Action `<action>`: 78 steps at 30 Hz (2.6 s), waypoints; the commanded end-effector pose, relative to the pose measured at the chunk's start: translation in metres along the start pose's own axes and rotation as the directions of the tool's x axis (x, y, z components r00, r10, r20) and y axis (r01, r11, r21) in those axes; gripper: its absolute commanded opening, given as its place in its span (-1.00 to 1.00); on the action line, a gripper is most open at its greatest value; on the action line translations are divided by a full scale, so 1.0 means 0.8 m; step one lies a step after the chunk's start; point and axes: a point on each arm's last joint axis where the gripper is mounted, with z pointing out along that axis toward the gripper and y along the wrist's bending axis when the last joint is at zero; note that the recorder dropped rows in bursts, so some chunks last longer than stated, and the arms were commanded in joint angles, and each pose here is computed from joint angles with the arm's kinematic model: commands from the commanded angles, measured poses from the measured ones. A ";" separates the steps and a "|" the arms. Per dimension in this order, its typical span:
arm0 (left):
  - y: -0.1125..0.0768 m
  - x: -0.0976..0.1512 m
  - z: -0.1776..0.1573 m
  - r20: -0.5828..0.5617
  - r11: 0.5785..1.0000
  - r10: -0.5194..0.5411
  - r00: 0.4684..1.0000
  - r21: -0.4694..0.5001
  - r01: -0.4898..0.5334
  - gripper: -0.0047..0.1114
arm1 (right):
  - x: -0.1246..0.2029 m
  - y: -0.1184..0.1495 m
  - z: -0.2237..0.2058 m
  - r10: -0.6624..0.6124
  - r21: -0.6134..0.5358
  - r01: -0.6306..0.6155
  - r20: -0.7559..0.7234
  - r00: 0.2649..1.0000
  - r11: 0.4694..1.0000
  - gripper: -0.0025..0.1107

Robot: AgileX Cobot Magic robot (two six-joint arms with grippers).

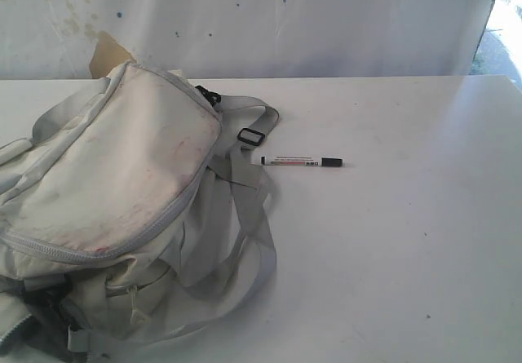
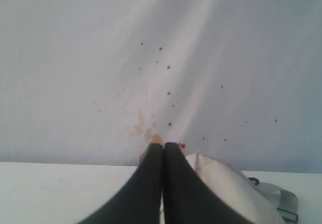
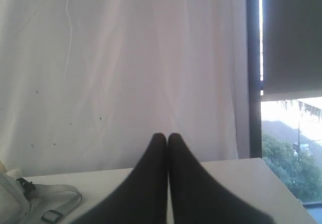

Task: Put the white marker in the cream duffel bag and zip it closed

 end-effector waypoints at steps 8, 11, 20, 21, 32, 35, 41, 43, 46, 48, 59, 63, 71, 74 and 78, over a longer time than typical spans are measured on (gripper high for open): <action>-0.003 -0.046 -0.008 -0.365 0.999 -0.032 0.930 -0.009 0.031 -0.92 | -0.057 0.004 0.050 0.035 0.021 -0.031 -0.234 0.971 0.999 -0.96; -0.003 -0.046 0.015 -0.429 0.999 -0.039 0.903 -0.016 0.036 -0.92 | -0.055 0.004 0.079 0.039 0.028 -0.032 -0.300 0.953 0.999 -0.96; -0.003 -0.020 0.104 -0.691 0.992 -0.122 0.713 -0.090 0.083 -0.92 | -0.040 0.006 0.158 0.027 0.020 -0.021 -0.439 0.898 1.000 -0.96; -0.003 -0.020 0.115 -0.709 0.993 -0.121 0.695 -0.093 0.078 -0.92 | -0.040 0.009 0.165 0.005 -0.001 -0.006 -0.448 0.894 1.000 -0.96; -0.002 0.007 0.220 -0.844 0.997 -0.081 0.530 -0.077 0.029 -0.26 | -0.016 0.062 0.211 0.000 -0.164 -0.134 -0.632 0.775 0.977 -0.47; -0.001 0.016 0.238 -0.850 0.996 -0.086 0.520 -0.084 0.028 0.05 | -0.008 0.082 0.219 0.037 -0.182 -0.229 -0.700 0.713 0.956 -0.35; 0.009 0.034 0.262 -0.883 0.995 -0.088 0.462 -0.102 -0.006 0.14 | 0.003 0.113 0.240 -0.039 -0.249 -0.279 -0.806 0.590 0.928 -0.33; 0.021 0.045 0.267 -0.894 0.988 -0.132 0.429 -0.151 -0.009 0.14 | 0.007 0.120 0.249 -0.042 -0.245 -0.307 -0.839 0.543 0.920 -0.28; 0.042 0.056 0.270 -0.887 0.967 -0.243 0.392 -0.256 0.021 0.14 | 0.020 0.129 0.263 -0.042 -0.238 -0.339 -0.867 0.496 0.910 -0.20; 0.049 0.061 0.273 -0.876 0.954 -0.294 0.381 -0.293 0.063 0.14 | 0.029 0.138 0.271 -0.039 -0.250 -0.388 -0.879 0.476 0.887 -0.16; 0.040 0.097 0.291 -0.889 0.976 -0.210 0.406 -0.169 0.134 0.14 | 0.093 0.196 0.282 -0.156 -0.362 -0.649 -0.922 0.354 0.669 -0.16; 0.041 0.121 0.297 -0.911 0.970 -0.232 0.340 -0.191 0.149 0.14 | 0.118 0.226 0.274 -0.176 -0.325 -0.698 -0.944 0.279 0.638 -0.16; 0.036 0.160 0.311 -0.931 0.955 -0.244 0.270 -0.183 0.232 0.14 | 0.144 0.289 0.261 -0.197 -0.328 -0.676 -0.944 0.265 0.660 -0.16; 0.038 0.171 0.316 -0.932 0.959 -0.240 0.272 -0.183 0.219 0.14 | 0.161 0.302 0.253 -0.233 -0.344 -0.664 -0.939 0.253 0.664 -0.16; 0.039 0.183 0.317 -0.938 0.955 -0.249 0.242 -0.196 0.221 0.14 | 0.177 0.310 0.258 -0.244 -0.412 -0.575 -0.905 0.349 0.707 -0.16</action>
